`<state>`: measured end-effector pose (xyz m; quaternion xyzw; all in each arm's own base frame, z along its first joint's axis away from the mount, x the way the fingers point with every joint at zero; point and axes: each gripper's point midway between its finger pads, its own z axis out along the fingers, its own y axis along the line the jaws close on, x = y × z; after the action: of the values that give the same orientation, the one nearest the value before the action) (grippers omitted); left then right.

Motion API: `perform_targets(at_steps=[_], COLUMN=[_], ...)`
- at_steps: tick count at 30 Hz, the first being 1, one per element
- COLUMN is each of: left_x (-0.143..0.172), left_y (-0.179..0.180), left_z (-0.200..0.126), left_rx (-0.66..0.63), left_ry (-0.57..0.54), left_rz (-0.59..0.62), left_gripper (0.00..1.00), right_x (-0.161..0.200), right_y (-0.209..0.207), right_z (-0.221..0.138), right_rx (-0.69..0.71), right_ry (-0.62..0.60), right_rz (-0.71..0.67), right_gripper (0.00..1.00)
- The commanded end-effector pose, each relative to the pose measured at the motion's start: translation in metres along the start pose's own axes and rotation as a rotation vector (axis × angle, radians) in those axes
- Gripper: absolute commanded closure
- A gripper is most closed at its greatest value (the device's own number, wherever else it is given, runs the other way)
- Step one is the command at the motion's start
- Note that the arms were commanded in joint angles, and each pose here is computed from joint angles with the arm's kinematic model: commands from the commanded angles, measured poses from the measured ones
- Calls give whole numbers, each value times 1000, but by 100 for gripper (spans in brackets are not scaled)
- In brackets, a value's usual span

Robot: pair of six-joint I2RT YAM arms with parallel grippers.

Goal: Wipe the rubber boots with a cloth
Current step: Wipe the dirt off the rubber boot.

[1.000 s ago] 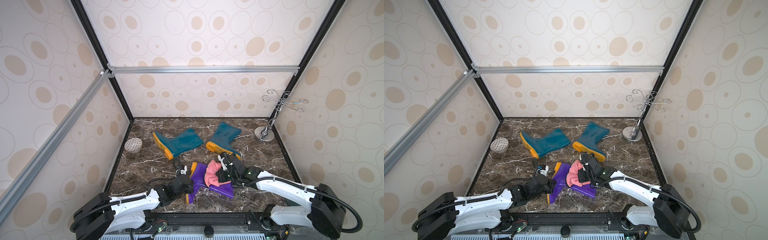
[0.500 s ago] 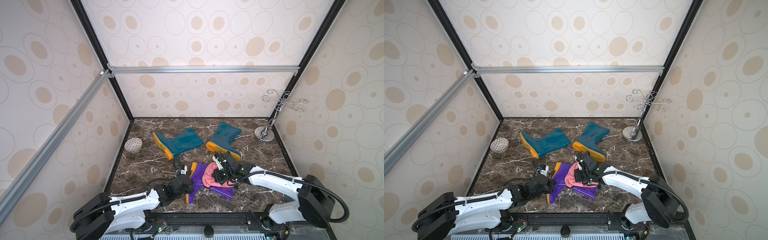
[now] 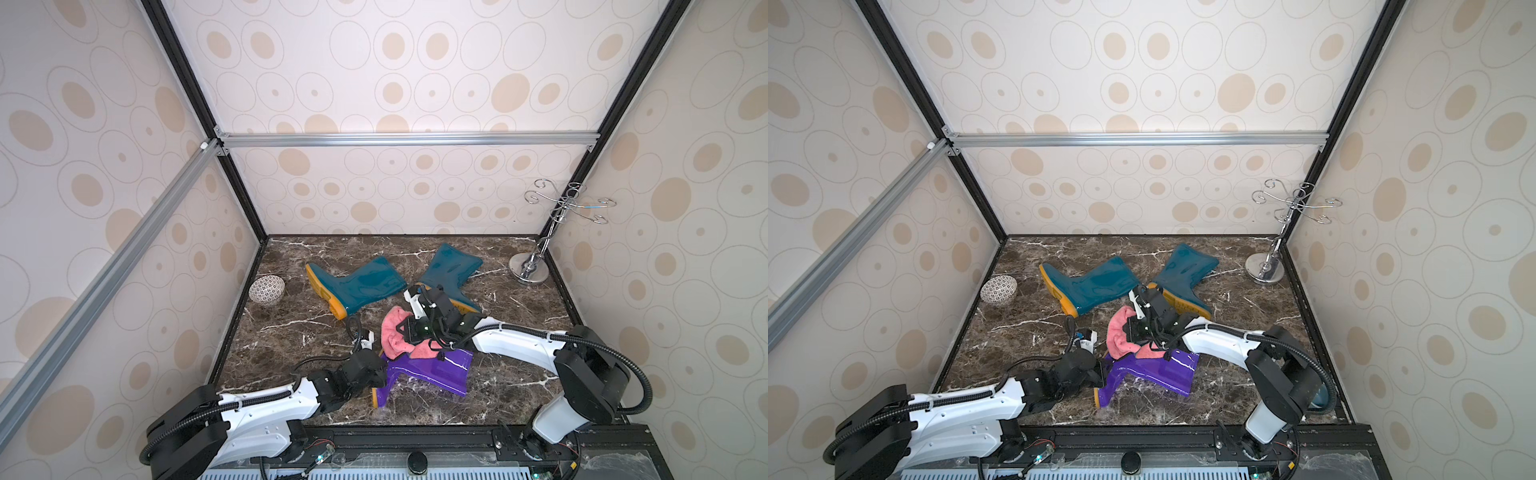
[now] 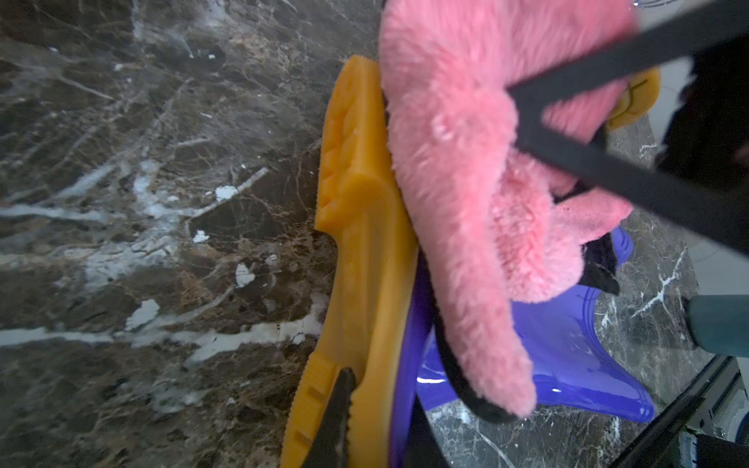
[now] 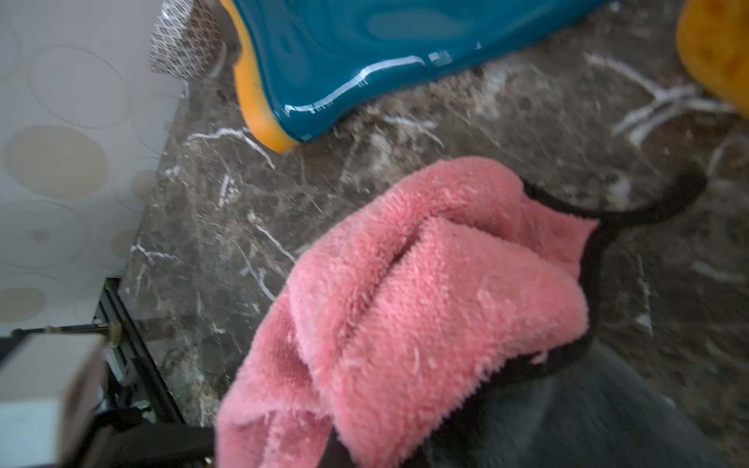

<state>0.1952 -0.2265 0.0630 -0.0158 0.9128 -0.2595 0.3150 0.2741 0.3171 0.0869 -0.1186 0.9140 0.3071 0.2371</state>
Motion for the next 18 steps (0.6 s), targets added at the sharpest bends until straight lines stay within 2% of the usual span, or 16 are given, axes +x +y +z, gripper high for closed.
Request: perform_targets(at_steps=[1, 5, 8, 11, 18], left_x=[-12, -16, -15, -15, -14], left_y=[-2, 0, 2, 4, 2], left_z=[-4, -6, -4, -3, 0], left_rx=[4, -23, -34, -53, -45], left_ry=[-56, -65, -59, -58, -51], left_rz=[14, 58, 78, 99, 105], left_gripper=[100, 100, 100, 100, 100], right_x=[33, 59, 59, 51, 34], right_y=[-41, -62, -69, -64, -24], right_z=[-16, -44, -66, -75, -34], right_rx=[106, 186, 226, 204, 31], right_ry=[38, 79, 48, 4, 95], right_rz=[52, 16, -13, -35, -5], right_gripper=[100, 100, 100, 100, 100])
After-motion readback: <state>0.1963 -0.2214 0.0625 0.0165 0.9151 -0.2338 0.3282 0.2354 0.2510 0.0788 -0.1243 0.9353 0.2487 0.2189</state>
